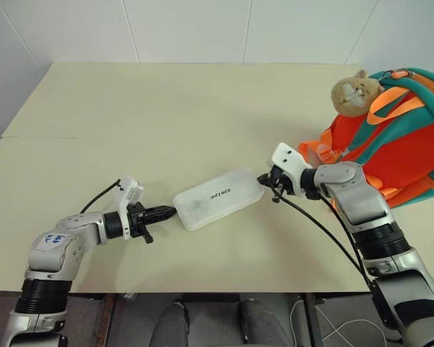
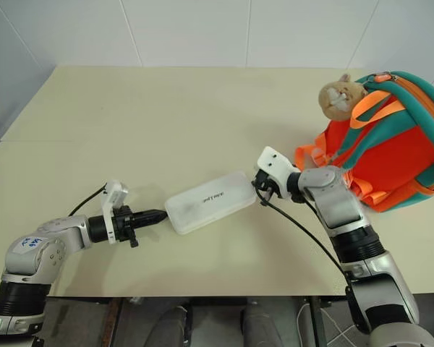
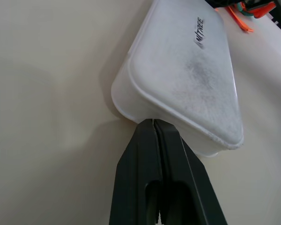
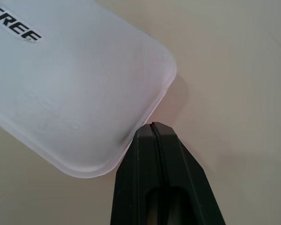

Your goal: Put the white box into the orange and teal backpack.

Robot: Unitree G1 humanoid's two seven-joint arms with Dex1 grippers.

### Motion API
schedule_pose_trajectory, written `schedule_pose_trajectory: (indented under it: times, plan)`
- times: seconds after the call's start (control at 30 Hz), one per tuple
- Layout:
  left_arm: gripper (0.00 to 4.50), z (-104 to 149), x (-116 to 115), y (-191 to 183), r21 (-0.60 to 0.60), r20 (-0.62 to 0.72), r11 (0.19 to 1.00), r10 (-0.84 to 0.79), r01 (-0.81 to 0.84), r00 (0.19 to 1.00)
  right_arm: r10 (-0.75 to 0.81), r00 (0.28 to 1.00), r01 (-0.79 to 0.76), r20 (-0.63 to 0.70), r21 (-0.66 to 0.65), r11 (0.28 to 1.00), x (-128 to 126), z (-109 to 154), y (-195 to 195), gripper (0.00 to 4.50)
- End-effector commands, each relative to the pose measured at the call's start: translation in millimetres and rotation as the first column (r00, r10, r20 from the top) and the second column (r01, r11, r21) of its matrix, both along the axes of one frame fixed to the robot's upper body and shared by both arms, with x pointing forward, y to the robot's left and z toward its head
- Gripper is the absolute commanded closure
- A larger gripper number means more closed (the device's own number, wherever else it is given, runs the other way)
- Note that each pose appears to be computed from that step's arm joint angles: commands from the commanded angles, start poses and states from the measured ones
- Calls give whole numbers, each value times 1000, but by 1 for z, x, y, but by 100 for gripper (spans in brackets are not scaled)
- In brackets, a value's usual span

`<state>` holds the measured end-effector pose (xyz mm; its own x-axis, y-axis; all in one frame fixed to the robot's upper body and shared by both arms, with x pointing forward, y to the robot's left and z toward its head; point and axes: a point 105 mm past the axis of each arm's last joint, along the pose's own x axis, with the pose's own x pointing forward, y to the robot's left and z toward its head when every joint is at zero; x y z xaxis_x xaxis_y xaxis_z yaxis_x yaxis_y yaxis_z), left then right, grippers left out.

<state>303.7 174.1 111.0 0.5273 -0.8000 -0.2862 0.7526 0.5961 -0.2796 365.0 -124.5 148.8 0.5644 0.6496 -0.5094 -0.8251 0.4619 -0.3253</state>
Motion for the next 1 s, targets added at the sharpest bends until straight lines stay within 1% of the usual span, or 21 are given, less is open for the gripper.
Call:
schedule_pose_trajectory:
  times: [0.03, 0.4, 0.6, 0.83, 1.0]
  plan:
    - [447, 11, 2, -6, 4, 49, 999, -42, 42, 998, 99, 995, -99, -7, 12, 995, -14, 9, 14, 450]
    - [447, 14, 3, -10, 9, 54, 997, -76, 75, 996, 169, 982, -168, -84, 18, 986, -37, 11, 14, 450]
    - [447, 16, -2, -11, 41, 38, 991, -131, 130, 991, 223, 962, -224, -158, 17, 975, -61, 9, 12, 450]
    - [447, 22, -10, -18, 66, 24, 978, -199, 197, 980, 251, 944, -256, -212, 7, 967, -80, 8, 6, 450]
    - [447, 19, -17, -18, 109, -6, 966, -234, 233, 972, 247, 938, -258, -244, -11, 966, -88, 5, -1, 450]
